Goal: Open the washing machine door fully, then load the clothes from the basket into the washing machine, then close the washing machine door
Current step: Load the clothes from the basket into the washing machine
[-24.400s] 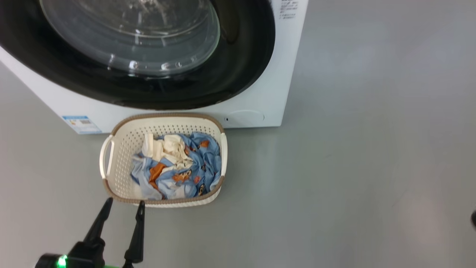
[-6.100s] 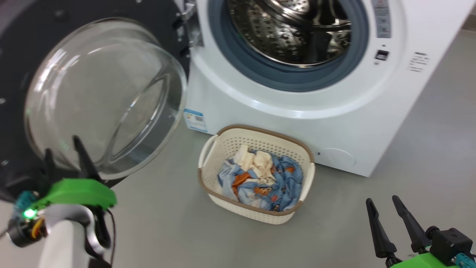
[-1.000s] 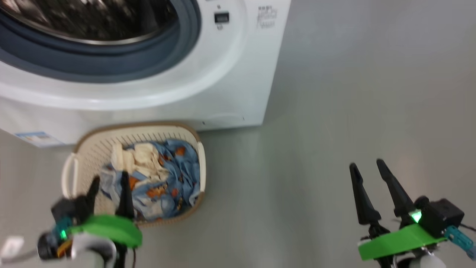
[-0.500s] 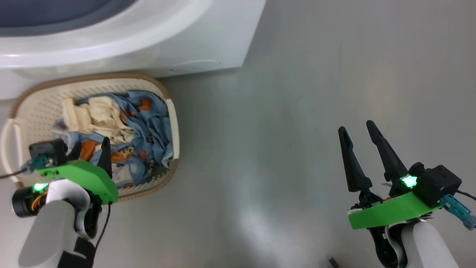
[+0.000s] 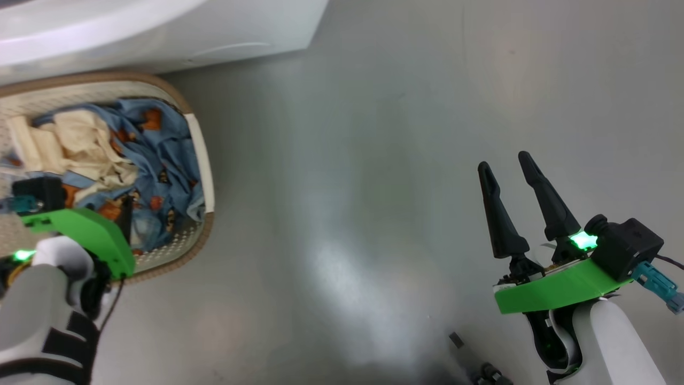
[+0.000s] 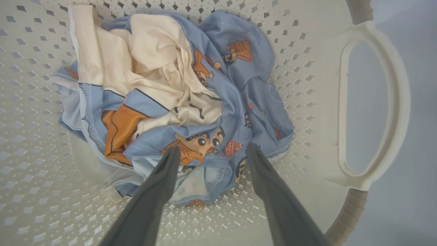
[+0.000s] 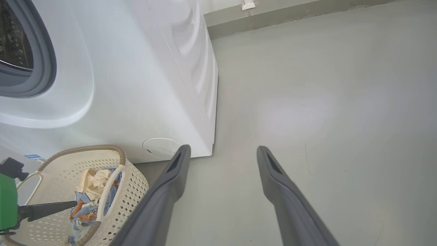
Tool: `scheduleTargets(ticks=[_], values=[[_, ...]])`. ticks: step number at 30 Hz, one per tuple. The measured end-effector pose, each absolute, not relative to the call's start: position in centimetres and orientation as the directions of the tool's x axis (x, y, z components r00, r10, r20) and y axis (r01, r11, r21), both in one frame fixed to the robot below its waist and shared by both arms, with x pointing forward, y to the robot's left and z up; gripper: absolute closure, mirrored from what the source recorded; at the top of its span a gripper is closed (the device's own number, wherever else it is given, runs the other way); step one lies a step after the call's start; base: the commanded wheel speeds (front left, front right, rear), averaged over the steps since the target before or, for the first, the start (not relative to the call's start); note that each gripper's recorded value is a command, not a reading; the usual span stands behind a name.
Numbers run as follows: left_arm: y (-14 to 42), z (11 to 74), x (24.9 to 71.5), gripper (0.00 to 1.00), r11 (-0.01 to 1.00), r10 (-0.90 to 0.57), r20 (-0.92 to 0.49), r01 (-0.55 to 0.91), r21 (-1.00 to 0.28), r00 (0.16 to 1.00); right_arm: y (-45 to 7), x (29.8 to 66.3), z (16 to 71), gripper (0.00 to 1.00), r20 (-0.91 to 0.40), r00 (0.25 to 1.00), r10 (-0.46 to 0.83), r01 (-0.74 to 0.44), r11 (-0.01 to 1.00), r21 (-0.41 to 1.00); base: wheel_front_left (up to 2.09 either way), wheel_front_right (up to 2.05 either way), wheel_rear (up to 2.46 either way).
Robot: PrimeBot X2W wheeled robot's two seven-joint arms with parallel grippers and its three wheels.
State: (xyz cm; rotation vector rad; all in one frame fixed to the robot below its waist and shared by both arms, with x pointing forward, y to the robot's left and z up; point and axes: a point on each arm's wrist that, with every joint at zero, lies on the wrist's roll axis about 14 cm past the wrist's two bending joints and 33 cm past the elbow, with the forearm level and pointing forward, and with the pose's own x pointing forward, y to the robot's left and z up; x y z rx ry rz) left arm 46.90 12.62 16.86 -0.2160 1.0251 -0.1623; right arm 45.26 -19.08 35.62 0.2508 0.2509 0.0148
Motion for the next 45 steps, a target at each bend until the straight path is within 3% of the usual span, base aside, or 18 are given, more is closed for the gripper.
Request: scheduleTargets(ticks=[17,36,43,45], values=[[11.4,10.1,46.5,0.00,0.965,-0.262,-0.897,0.088,-0.247,0.355,-20.2,45.3,31.6,0.00,-0.323,0.946,0.025,0.051,0.973,0.223,0.00,0.00,0.00],[11.6,8.2,48.4,0.00,0.978,-0.203,-0.902,0.125,-0.168,0.380,-20.6,45.0,30.9,0.00,-0.341,0.940,0.025,0.049,0.977,0.205,0.00,0.00,0.00],[11.1,6.8,48.4,0.00,0.980,-0.185,-0.917,0.139,-0.144,0.354,-21.2,44.7,30.4,0.00,-0.356,0.935,0.008,0.065,0.979,0.195,0.00,0.00,0.00],[11.0,6.5,48.4,0.09,0.980,-0.183,-0.918,0.138,-0.142,0.351,-21.4,44.6,30.2,0.00,-0.361,0.933,0.003,0.071,0.979,0.190,0.00,0.00,0.00]])
